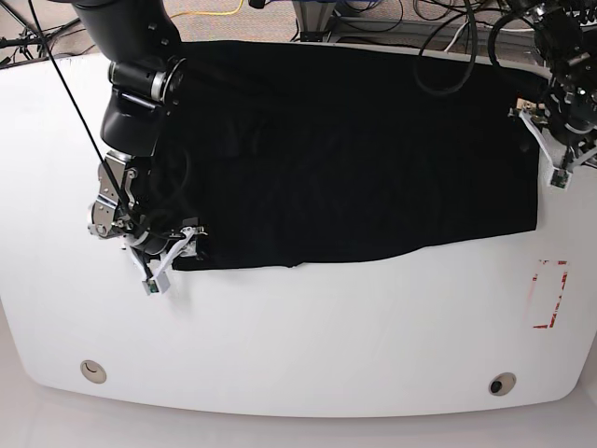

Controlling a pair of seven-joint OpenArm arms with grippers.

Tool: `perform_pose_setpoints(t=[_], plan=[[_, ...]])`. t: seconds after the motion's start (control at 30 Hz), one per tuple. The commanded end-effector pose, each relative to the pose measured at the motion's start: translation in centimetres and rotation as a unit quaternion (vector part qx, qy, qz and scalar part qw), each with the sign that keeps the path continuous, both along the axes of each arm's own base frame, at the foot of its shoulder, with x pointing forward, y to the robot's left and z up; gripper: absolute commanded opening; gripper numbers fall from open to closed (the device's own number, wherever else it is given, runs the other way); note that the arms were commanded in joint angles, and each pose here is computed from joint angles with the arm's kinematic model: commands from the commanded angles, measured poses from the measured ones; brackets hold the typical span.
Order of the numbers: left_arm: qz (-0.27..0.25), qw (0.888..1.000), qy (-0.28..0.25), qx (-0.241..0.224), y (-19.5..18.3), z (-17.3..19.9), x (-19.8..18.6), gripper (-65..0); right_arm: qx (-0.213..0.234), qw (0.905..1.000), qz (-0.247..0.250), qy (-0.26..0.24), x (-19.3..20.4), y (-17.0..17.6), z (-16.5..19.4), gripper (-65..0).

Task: Fold the T-shirt properly
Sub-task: 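Release the right gripper and move it to the shirt's opposite edge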

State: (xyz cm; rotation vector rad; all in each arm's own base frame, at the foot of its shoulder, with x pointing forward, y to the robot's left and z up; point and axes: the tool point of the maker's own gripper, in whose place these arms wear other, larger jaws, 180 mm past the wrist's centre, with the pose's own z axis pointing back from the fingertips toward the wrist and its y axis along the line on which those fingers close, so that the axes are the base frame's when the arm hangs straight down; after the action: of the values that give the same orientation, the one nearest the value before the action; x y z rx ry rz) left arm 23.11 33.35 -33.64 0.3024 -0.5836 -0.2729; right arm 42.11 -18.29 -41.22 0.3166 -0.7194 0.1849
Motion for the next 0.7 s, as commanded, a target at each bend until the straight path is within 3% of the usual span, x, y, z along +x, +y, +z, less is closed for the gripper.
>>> perform_pose_setpoints(t=[0.0,0.23,0.43,0.67], plan=[[0.029,0.999,-0.027,0.015,2.4,1.8,0.6,-12.8,0.000,1.0000,0.002,-0.007,0.6,0.2,0.7,-34.6],[0.130,0.990,-0.061,0.001,8.5,3.1,2.4,-12.8,0.002,1.0000,0.006,-0.004,0.5,0.7,0.6,-51.5],[0.177,0.982,-0.055,-0.037,11.2,2.1,4.2,-12.8,0.001,1.0000,0.006,-0.003,0.5,0.7,0.5,-53.9],[0.177,0.978,-0.025,-0.110,10.0,-1.3,6.8,-10.7,0.000,1.0000,0.007,-0.001,0.4,0.7,0.4,-54.1]])
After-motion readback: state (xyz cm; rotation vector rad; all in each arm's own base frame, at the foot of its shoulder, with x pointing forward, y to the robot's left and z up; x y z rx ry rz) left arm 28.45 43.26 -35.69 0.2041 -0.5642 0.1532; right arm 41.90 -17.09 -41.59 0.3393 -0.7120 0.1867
